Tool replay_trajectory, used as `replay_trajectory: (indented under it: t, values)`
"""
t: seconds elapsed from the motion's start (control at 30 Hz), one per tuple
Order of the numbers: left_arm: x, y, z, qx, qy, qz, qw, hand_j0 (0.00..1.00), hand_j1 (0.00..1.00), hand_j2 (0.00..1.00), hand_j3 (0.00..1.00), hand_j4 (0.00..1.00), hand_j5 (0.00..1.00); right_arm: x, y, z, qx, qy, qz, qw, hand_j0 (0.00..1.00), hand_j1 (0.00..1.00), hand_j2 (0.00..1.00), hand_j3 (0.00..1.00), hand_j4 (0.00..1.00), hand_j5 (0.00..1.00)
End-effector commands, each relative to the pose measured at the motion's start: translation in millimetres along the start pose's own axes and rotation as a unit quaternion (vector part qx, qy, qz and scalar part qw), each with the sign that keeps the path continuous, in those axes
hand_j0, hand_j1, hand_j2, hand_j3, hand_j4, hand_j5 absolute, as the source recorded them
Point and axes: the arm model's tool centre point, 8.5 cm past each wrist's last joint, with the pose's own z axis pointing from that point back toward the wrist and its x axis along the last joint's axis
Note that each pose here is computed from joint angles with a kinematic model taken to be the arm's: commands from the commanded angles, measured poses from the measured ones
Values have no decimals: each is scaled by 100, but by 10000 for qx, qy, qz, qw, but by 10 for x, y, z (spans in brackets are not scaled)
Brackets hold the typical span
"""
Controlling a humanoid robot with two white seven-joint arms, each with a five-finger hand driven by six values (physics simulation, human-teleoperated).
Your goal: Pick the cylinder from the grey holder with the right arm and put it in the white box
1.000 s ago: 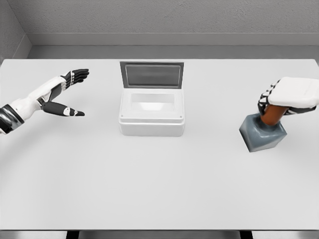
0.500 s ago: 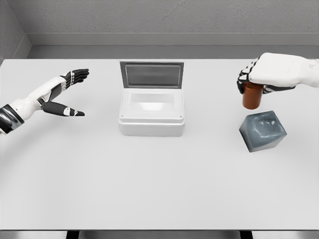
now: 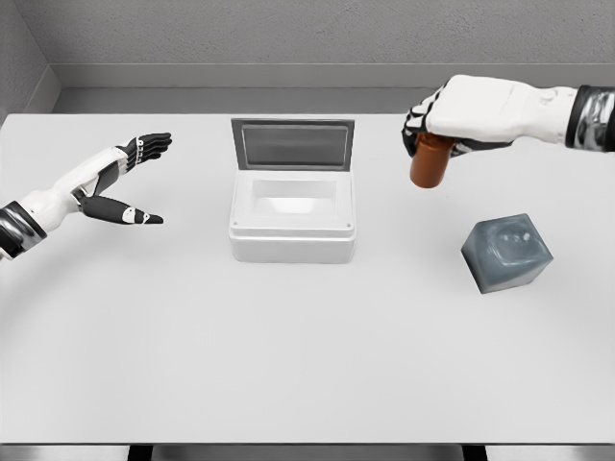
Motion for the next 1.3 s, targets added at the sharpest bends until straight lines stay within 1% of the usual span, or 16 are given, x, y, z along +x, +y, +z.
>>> replay_trajectory:
  t: [0.0,0.13,0.23,0.3,0.33,0.5,0.53,0.6,0.67,0.77,0.83,0.97,1.1,1.13,1.17,1.27]
  values:
    - [4,9,1,24,-8,22,10000,100,100,100,100,100,100,59,20,-209,-102,-176,-150,9997,23,23,23,23,23,23]
    - [4,9,1,24,-8,22,10000,100,100,100,100,100,100,123,-129,-435,-260,-377,-111,9989,23,23,23,23,23,23]
    - [4,9,1,24,-8,22,10000,100,100,100,100,100,100,207,-156,-574,-269,-544,-91,9981,23,23,23,23,23,23]
    - [4,9,1,24,-8,22,10000,100,100,100,100,100,100,231,-198,-619,-320,-591,-72,9977,23,23,23,23,23,23]
    - [9,14,-3,27,-14,17,10000,100,100,100,100,100,100,250,-212,-663,-292,-599,0,9978,23,23,23,23,23,23]
    - [4,9,1,24,-8,22,10000,100,100,100,100,100,100,254,-244,-869,-290,-665,-66,9973,23,23,23,23,23,23]
    - [4,9,1,24,-8,22,10000,100,100,100,100,100,100,224,-264,-896,-294,-640,-89,9975,23,23,23,23,23,23]
    - [4,9,1,24,-8,22,10000,100,100,100,100,100,100,160,-231,-931,-233,-573,-171,9979,23,23,23,23,23,23]
    - [9,14,-3,27,-14,17,10000,100,100,100,100,100,100,161,-166,-1049,-90,-533,-144,9984,23,23,23,23,23,23]
    - [4,9,1,24,-8,22,10000,100,100,100,100,100,100,224,-90,-1123,46,-633,-146,9979,23,23,23,23,23,23]
    - [4,9,1,24,-8,22,10000,100,100,100,100,100,100,220,-14,-1145,140,-633,-202,9977,23,23,23,23,23,23]
    - [5,-9,-17,4,-23,30,10000,100,100,100,100,100,100,236,43,-1154,184,-651,-240,9974,23,23,23,23,23,23]
    - [5,-9,-17,4,-23,30,10000,100,100,100,100,100,100,235,26,-1152,178,-648,-216,9975,24,24,24,24,24,24]
    - [5,-9,-17,4,-23,30,10000,100,100,100,100,100,100,235,19,-1150,169,-649,-211,9975,52,52,52,52,52,52]
    - [5,-9,-17,4,-23,30,10000,100,100,100,100,100,100,236,6,-1146,154,-646,-196,9976,100,100,100,100,100,100]
    - [5,-9,-17,4,-23,30,10000,100,100,100,100,100,100,259,-28,-1146,130,-665,-132,9976,100,100,100,100,100,100]
